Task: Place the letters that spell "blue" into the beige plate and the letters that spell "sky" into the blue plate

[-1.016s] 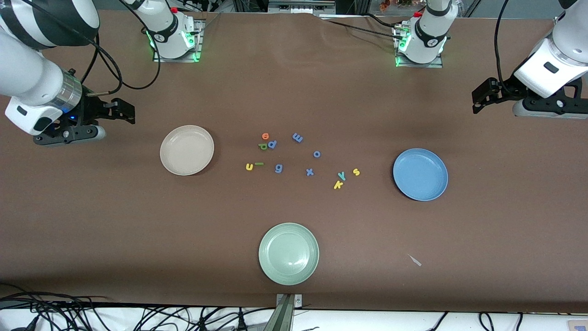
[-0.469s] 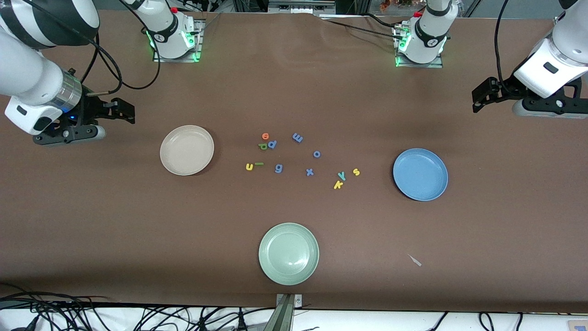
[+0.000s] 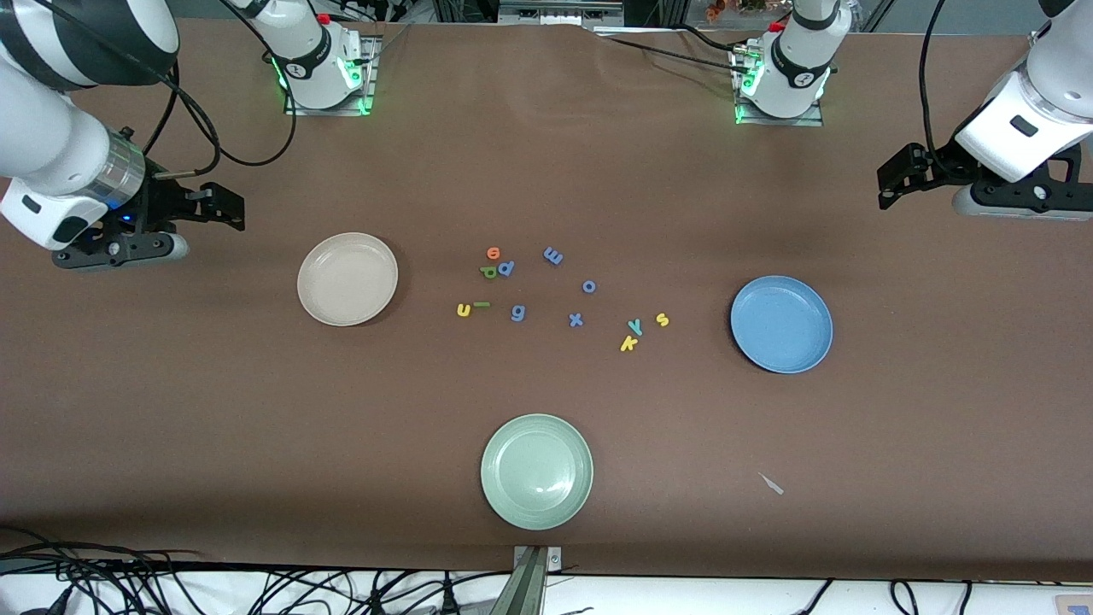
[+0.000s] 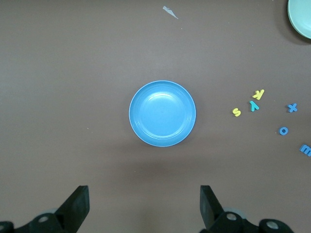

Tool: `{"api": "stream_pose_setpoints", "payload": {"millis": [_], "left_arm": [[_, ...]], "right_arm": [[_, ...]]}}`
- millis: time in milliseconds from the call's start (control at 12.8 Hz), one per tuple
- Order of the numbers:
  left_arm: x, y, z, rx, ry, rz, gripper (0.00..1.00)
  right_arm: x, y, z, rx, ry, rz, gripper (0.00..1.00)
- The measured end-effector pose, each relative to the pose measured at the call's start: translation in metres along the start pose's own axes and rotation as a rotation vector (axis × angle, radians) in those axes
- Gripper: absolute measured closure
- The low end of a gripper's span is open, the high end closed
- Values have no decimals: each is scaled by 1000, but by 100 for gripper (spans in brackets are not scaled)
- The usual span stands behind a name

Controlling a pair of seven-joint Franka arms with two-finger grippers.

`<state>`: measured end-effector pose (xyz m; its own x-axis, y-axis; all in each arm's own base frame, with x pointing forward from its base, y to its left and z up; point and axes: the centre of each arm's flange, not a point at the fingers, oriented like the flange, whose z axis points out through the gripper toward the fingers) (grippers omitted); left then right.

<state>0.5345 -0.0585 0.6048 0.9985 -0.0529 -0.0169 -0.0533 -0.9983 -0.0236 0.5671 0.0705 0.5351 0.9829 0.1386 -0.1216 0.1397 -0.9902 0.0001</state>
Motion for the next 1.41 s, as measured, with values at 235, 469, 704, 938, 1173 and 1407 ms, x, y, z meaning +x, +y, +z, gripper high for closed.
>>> {"api": "stream_pose_setpoints", "payload": {"millis": [235, 469, 704, 938, 1173, 1407], "left_arm": [[0, 0, 0, 0, 0, 0, 0], [0, 0, 0, 0, 0, 0, 0], [0, 0, 0, 0, 0, 0, 0], [0, 0, 0, 0, 0, 0, 0], [0, 0, 0, 0, 0, 0, 0], [0, 0, 0, 0, 0, 0, 0]], "right_arm": [[0, 2, 0, -1, -1, 3, 0], [0, 0, 0, -2, -1, -1, 0], [0, -1, 0, -3, -3, -3, 0], [0, -2, 0, -3, -5, -4, 0], [-1, -2, 1, -3, -6, -4, 0], [-1, -2, 1, -3, -6, -4, 0]]}}
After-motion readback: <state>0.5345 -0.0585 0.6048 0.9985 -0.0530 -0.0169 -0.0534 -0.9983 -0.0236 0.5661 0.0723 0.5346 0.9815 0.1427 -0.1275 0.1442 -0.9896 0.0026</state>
